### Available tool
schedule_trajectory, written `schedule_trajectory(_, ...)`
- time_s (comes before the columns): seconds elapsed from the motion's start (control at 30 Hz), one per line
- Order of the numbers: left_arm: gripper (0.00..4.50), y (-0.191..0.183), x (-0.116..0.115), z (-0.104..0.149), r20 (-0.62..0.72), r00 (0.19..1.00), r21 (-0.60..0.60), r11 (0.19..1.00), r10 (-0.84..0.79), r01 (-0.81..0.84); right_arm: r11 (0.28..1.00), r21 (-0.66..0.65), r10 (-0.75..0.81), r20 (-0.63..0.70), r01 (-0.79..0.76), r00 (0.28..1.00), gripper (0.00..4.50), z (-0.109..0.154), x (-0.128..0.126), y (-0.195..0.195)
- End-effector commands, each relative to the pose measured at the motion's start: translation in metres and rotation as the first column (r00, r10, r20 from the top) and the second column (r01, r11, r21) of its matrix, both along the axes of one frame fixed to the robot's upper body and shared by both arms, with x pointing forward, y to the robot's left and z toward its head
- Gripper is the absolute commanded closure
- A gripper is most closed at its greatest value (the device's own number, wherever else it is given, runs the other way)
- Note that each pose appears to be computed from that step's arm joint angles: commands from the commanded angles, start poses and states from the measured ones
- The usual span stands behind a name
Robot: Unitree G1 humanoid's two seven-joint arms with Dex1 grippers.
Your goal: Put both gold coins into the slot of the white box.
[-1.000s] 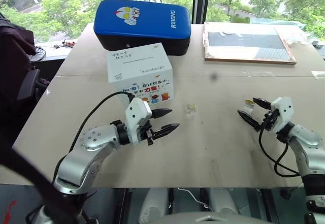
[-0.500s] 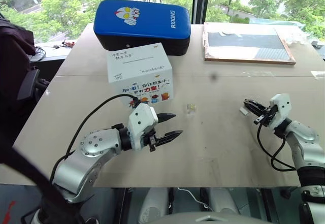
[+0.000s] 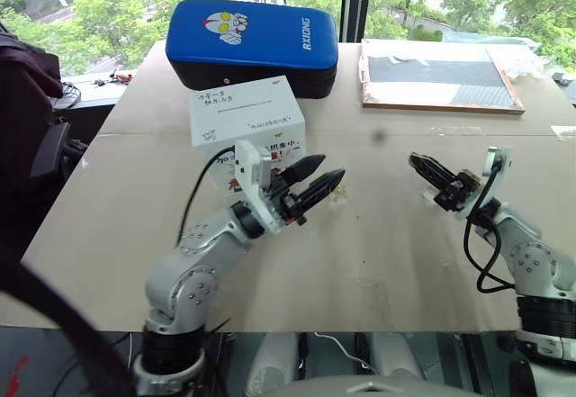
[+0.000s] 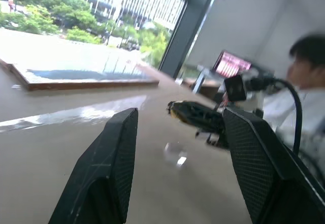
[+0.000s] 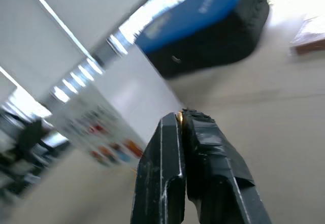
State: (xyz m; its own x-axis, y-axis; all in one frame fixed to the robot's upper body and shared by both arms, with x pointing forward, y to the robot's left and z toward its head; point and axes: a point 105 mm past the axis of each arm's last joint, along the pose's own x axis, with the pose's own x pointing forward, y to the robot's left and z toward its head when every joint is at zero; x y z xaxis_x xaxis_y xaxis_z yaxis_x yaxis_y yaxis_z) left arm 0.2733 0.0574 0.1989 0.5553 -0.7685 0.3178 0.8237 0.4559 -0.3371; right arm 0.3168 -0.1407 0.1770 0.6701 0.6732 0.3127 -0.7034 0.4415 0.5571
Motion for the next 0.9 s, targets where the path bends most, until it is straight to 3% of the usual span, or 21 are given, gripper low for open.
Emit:
schedule_trajectory(0.03, 1.82, -0.007, -0.001, 0.018, -0.039, 0.998, -0.181, 0.982, -0.056, 0.048, 0.975, 0.196, 0.094, 0.051, -0.103, 0.994, 4.44, 0.049, -0.015, 0.022)
schedule_trajectory(0.27, 1.82, 0.000, 0.008, 0.040, -0.092, 0.989, -0.462, 0.885, -0.111, 0.056, 0.916, 0.337, 0.208, 0.061, -0.216, 0.976, 4.44, 0.078, -0.028, 0.056)
schedule_trajectory(0.47, 1.82, -0.015, -0.009, 0.046, -0.046, 0.970, -0.458, 0.868, -0.239, 0.192, 0.902, 0.348, 0.247, 0.071, -0.256, 0.966, 4.44, 0.085, -0.035, 0.072)
schedule_trajectory(0.6, 3.09, -0.019, -0.013, 0.046, -0.043, 0.961, -0.445, 0.867, -0.273, 0.226, 0.903, 0.338, 0.252, 0.082, -0.265, 0.964, 4.50, 0.087, -0.036, 0.074)
schedule_trajectory(0.9, 3.09, -0.020, -0.011, 0.048, -0.038, 0.963, -0.436, 0.871, -0.268, 0.225, 0.908, 0.302, 0.275, 0.093, -0.291, 0.957, 4.50, 0.084, -0.039, 0.079)
